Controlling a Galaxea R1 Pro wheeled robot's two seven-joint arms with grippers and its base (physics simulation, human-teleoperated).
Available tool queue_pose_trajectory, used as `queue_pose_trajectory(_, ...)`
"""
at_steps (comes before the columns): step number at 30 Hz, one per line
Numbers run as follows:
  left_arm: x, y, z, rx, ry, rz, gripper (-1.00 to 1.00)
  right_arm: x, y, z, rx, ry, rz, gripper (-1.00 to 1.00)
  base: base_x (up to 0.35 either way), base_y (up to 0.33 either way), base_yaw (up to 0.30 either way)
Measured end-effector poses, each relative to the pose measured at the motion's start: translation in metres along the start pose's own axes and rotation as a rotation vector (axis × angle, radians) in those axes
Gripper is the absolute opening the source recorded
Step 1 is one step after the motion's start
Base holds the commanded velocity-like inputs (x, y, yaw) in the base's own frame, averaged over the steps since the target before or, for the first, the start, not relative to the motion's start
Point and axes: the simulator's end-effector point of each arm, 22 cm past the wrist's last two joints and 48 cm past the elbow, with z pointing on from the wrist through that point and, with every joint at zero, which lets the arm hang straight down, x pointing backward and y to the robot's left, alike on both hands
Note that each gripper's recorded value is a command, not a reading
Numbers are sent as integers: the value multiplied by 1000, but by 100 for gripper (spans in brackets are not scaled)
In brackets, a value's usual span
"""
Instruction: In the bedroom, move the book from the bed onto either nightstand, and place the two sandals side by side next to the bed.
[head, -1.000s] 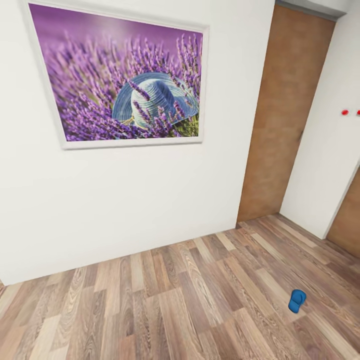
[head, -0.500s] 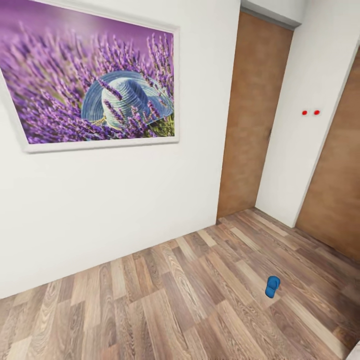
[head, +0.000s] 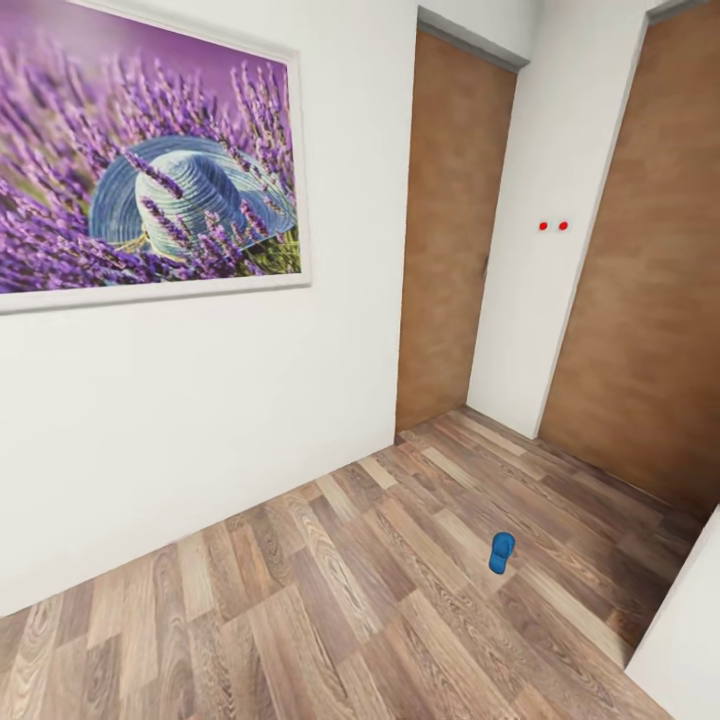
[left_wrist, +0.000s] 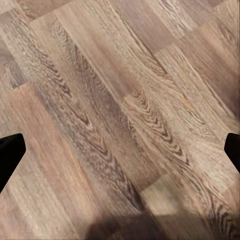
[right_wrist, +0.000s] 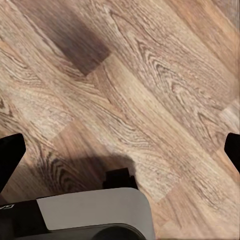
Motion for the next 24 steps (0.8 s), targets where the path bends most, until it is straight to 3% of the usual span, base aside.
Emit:
queue_pose_trajectory(10,0,0,0,0,0,0,100,0,0,0,0,0,0,100,0,0,-241)
queue_pose_trajectory(24,0,0,0,0,0,0,100,2,0,0,-1,5,-1,100,0,0,-23)
